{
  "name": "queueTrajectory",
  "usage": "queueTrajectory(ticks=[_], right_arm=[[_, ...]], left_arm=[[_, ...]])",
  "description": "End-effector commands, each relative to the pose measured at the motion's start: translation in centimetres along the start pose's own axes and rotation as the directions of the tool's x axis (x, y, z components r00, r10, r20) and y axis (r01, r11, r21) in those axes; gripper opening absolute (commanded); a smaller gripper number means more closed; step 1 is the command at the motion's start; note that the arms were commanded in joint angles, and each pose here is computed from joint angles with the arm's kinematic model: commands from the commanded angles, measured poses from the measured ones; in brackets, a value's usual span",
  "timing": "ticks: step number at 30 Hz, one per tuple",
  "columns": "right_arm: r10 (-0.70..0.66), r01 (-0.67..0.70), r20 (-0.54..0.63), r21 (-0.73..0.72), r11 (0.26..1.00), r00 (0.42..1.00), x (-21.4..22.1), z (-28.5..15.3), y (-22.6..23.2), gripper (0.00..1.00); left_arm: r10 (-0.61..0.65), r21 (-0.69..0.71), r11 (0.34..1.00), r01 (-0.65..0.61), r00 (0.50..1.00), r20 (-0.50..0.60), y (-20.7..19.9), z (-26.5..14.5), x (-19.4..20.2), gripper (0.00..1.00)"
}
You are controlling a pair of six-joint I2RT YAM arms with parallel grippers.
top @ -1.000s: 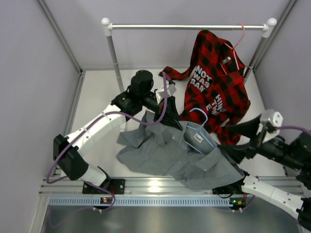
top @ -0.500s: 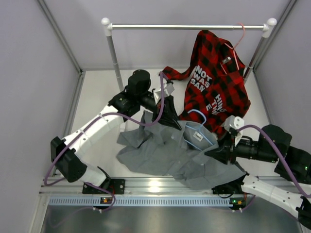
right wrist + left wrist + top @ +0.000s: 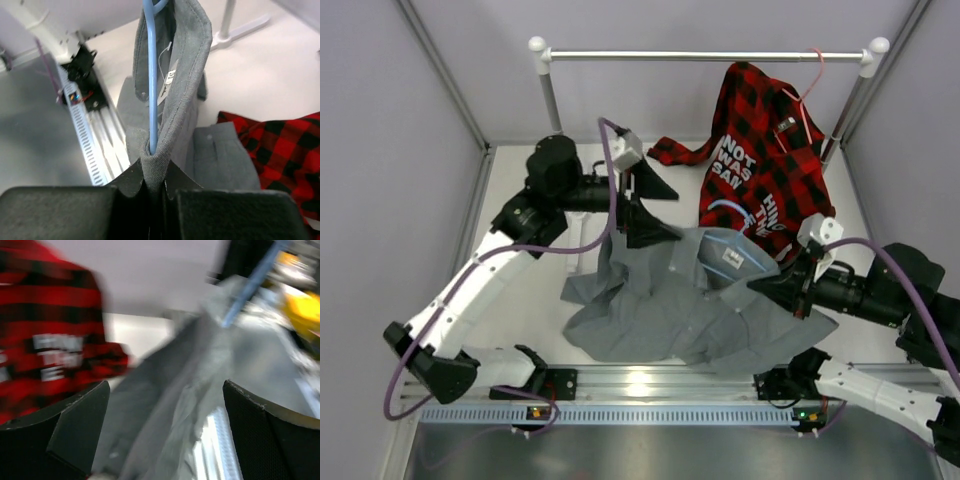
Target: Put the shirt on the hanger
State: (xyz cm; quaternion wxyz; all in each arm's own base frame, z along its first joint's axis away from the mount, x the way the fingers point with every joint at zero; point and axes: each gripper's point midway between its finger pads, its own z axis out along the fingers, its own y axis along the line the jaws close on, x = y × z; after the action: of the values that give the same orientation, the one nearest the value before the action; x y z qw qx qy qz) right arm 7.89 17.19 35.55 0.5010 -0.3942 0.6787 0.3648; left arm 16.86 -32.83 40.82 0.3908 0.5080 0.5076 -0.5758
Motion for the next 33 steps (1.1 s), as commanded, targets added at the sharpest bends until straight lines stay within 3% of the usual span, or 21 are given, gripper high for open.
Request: queueTrajectory(ticks=[1, 4, 5, 6, 10, 13, 14, 16, 23, 29, 33], right_arm=[[-0.024, -0.002, 0.145, 0.177, 0.984, 0.989, -5.9, -0.9, -2.8, 0.00], [0.004, -0.088, 0.237, 0.342, 0.935, 0.972, -9.5, -2.4, -5.5, 0.00], [0.019, -0.130, 0.275, 0.389, 0.912, 0.961, -11.2, -2.7, -6.4, 0.00], [0.023, -0.147, 0.293, 0.406, 0.902, 0.956, -12.2, -2.7, -6.7, 0.00], [0.037, -0.221, 0.401, 0.423, 0.879, 0.915, -17.2, -2.0, -7.6, 0.00], [0.059, -0.271, 0.476, 0.389, 0.880, 0.877, -20.4, -1.4, -7.5, 0.00], [0.068, -0.275, 0.493, 0.362, 0.891, 0.867, -21.3, -1.5, -7.0, 0.00], [0.103, -0.306, 0.500, 0.343, 0.888, 0.860, -21.8, -0.4, -7.0, 0.00], [0.229, -0.399, 0.445, 0.337, 0.853, 0.866, -17.9, 3.1, -7.7, 0.00], [0.335, -0.529, 0.465, 0.389, 0.754, 0.819, -12.3, 5.1, -9.8, 0.00], [0.351, -0.571, 0.491, 0.426, 0.702, 0.797, -11.7, 7.0, -11.2, 0.00]], left_arm=[[0.125, -0.619, 0.785, -0.004, 0.980, 0.152, 4.3, -6.7, -7.9, 0.98], [0.213, -0.879, 0.454, 0.147, 0.940, 0.267, 4.1, -15.3, -10.4, 0.98], [0.262, -0.934, 0.290, 0.208, 0.921, 0.287, 4.2, -19.0, -10.5, 0.98], [0.311, -0.943, 0.251, 0.220, 0.904, 0.294, 2.2, -21.0, -10.4, 0.98], [0.372, -0.952, 0.196, 0.234, 0.881, 0.293, -1.6, -24.3, -8.8, 0.98], [0.359, -0.968, 0.096, 0.232, 0.899, 0.251, -2.5, -26.6, -5.4, 0.98], [0.320, -0.974, 0.025, 0.225, 0.921, 0.221, -1.8, -27.4, -3.1, 0.98], [0.307, -0.975, -0.021, 0.220, 0.930, 0.203, -2.3, -28.5, -1.1, 0.98], [0.190, -0.953, -0.230, 0.197, 0.970, 0.154, 0.5, -30.7, 9.2, 0.98], [0.228, -0.931, -0.287, 0.225, 0.960, 0.162, -0.2, -32.1, 8.6, 0.98], [0.210, -0.921, -0.323, 0.216, 0.966, 0.153, 0.6, -32.7, 9.5, 0.98]])
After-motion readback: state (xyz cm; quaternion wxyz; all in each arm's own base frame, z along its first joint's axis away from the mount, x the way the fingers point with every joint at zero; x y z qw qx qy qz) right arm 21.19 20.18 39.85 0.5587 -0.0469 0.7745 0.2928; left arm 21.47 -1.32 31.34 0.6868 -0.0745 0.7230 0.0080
